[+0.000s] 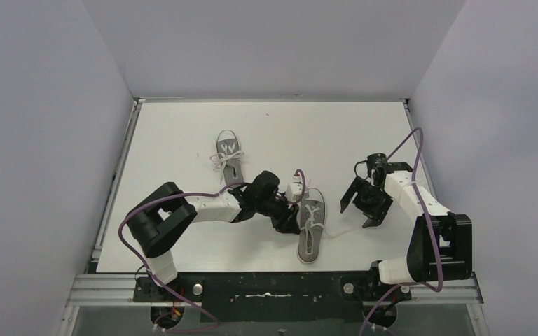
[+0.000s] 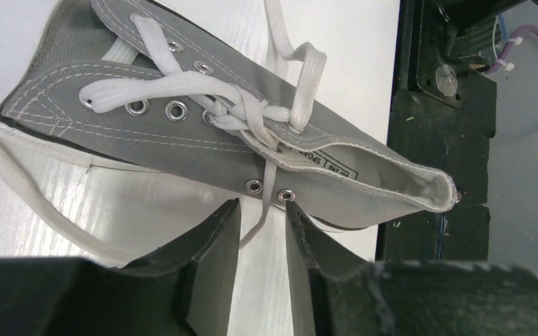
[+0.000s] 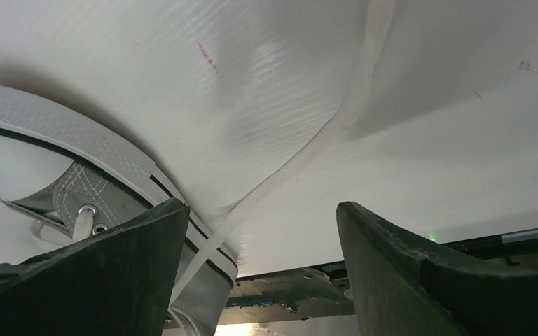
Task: Tie the shoes
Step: Wrap the shoelace around the shoelace.
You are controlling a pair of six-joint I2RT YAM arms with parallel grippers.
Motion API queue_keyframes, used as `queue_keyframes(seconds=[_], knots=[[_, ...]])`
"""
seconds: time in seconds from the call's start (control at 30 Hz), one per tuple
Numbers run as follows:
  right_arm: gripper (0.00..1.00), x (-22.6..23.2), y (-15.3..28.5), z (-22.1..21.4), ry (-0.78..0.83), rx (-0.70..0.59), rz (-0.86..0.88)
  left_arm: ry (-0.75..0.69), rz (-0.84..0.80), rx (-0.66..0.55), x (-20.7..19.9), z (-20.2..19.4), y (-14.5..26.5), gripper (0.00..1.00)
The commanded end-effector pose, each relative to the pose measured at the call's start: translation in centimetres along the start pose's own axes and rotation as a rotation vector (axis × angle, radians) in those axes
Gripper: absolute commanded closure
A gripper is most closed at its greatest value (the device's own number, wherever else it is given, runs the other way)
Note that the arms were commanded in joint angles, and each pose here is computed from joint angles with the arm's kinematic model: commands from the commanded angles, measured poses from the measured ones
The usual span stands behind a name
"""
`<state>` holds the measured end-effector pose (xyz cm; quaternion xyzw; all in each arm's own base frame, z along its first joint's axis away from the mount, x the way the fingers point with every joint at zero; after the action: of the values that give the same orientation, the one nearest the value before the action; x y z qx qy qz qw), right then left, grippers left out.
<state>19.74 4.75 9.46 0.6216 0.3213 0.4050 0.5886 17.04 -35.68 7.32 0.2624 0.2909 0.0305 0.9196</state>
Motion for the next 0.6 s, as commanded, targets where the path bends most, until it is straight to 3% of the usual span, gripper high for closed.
queue_keyframes(seconds=[0.0,0.17,0.27,0.43,0.57], knots=[[0.21,-0.4,-0.5,0.7,-0.043,-0.056,-0.032,-0.033,-0.018,-0.012,-0.4,0.7,0.0,0.75],[0.23,-1.2,-1.2,0.4,-0.099,-0.085,-0.112,-0.014,0.000,0.033,-0.4,0.1,0.4,0.83],[0.40,-1.8,-1.8,0.3,-0.144,-0.117,-0.137,-0.009,0.022,0.041,-0.2,-0.1,0.6,0.85],[0.42,-2.1,-2.8,0.5,-0.141,-0.140,-0.157,0.000,0.029,0.045,0.3,-0.3,0.1,0.85],[0.41,-1.6,-2.8,0.4,-0.043,-0.118,-0.149,-0.009,0.023,0.021,-0.3,0.9,0.5,0.97]])
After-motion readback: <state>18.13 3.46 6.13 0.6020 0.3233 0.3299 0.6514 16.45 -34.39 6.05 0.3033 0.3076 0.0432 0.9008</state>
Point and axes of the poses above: each gripper's point midway between its finger pads, its own y axis back along the fingers, its own x axis along the line the jaws close on, z = x × y, the point moved 4 cm from there along y, back along the fingers, and after that the axes turned 6 degrees about y, right-handed, at the moved point
